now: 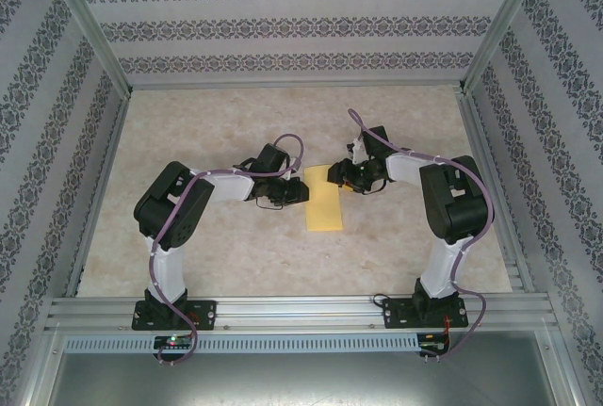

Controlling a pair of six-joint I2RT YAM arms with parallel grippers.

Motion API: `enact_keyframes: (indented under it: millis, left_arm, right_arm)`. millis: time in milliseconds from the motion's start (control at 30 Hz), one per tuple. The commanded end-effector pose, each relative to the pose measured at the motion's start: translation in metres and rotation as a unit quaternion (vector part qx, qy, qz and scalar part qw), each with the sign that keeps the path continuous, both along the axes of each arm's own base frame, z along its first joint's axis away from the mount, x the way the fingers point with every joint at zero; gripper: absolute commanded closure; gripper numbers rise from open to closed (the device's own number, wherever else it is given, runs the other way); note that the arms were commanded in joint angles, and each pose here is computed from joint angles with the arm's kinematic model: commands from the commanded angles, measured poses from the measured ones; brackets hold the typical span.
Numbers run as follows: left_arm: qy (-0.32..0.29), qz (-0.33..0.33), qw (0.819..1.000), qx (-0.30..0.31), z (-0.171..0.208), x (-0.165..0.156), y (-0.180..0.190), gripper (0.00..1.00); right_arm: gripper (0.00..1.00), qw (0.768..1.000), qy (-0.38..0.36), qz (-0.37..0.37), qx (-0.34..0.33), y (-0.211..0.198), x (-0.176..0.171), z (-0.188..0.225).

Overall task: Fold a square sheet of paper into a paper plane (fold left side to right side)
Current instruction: Fold the triangle a second time at the center of the table.

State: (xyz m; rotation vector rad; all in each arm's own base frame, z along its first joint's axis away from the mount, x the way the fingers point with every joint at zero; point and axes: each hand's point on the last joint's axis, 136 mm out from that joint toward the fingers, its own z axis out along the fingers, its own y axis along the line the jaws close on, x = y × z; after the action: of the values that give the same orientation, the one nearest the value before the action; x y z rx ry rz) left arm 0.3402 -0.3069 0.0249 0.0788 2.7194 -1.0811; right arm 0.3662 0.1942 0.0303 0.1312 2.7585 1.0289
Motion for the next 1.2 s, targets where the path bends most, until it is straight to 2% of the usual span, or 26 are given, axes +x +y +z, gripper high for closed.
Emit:
enact_keyframes:
  millis: [0,333,533,600,933,1167]
  left_arm:
    - [0.007,-0.008,1.0,0.012,-0.009,-0.006,0.001,0.79]
    - [-0.028,-0.017,0.999,0.003,0.014,-0.002,-0.001,0.68]
    - [-0.105,-0.014,0.994,-0.003,0.05,0.0,0.006,0.53]
    - [-0.13,-0.019,0.991,0.009,0.058,-0.005,0.009,0.51]
    - [-0.246,-0.094,0.96,0.093,0.09,-0.055,-0.012,0.43]
    - [-0.279,-0.161,0.933,0.159,0.087,-0.083,-0.042,0.37]
  right_arm:
    - [0.51,1.0,-0.013,0.004,0.005,-0.001,0.009,0.003]
    - [0.59,0.999,-0.015,0.012,0.034,0.006,0.005,0.013]
    - [0.65,0.999,-0.017,0.016,0.035,0.006,0.005,0.021]
    - [0.66,0.999,-0.017,0.016,0.035,0.005,0.005,0.023]
    - [0.89,0.999,-0.005,0.019,0.047,0.009,0.006,0.042]
    - [0.9,0.998,0.007,0.017,0.052,0.01,0.007,0.05]
